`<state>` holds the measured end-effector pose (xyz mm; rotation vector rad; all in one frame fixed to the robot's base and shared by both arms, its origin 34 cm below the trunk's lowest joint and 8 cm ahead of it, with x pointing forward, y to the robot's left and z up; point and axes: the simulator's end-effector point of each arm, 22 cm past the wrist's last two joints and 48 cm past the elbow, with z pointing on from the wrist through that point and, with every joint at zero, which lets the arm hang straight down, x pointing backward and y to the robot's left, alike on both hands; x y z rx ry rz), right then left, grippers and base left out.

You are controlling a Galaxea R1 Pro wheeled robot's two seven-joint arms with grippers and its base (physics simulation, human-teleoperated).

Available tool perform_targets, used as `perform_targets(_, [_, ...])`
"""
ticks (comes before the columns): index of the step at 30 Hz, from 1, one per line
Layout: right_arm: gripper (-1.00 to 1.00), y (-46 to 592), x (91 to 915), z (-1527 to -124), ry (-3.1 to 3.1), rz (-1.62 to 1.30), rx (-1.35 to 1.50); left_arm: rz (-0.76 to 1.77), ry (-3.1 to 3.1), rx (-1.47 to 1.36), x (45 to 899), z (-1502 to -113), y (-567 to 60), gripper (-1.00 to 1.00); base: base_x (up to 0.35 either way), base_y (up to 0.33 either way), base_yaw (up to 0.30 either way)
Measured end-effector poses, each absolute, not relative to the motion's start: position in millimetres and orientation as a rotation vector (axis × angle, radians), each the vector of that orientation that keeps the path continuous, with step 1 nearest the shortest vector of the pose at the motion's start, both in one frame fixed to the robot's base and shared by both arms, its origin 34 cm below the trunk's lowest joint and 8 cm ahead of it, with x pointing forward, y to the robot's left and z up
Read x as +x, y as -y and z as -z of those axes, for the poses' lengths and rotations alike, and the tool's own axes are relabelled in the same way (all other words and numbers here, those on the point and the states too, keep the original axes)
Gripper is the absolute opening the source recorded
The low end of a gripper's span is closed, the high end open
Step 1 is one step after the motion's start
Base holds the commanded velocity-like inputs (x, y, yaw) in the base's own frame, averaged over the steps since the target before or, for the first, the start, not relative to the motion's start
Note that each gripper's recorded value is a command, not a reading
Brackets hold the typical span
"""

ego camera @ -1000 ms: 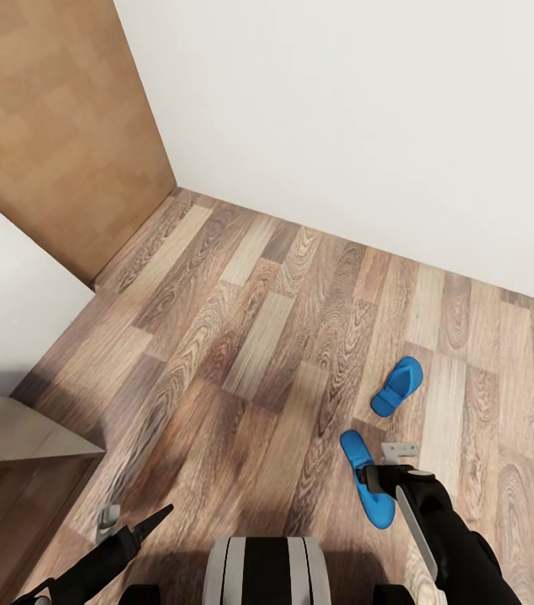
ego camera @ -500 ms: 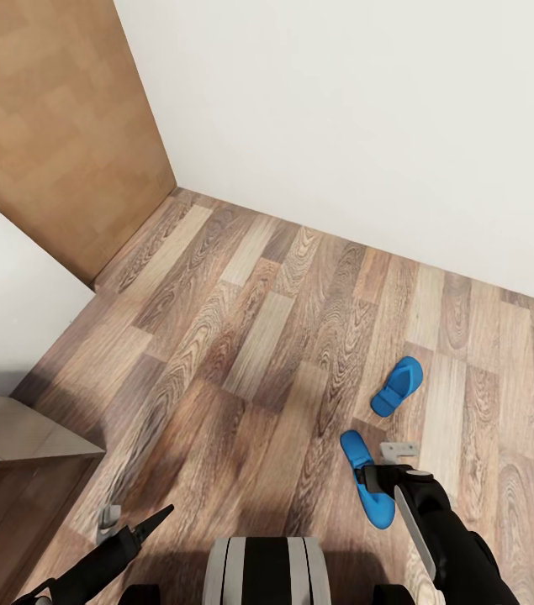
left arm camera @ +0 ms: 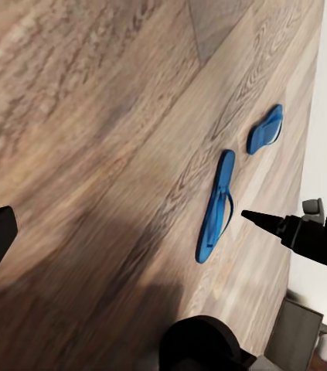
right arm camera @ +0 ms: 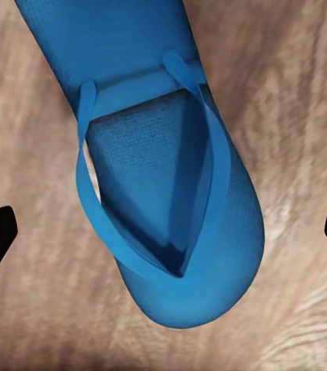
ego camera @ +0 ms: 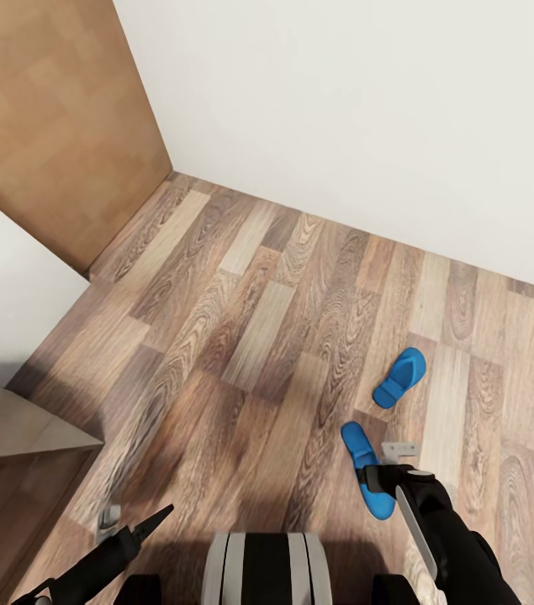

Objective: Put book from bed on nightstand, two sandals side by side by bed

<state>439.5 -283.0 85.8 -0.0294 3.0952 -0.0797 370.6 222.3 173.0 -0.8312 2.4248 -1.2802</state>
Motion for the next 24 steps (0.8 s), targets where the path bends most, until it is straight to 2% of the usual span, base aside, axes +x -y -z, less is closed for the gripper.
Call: perform_targets(24, [1.00,283,416,-65,-3.152,0.078,-0.033,1.273,-2.467,-0.880,353,-156,-223,1.00,0.000,0.000,0.000])
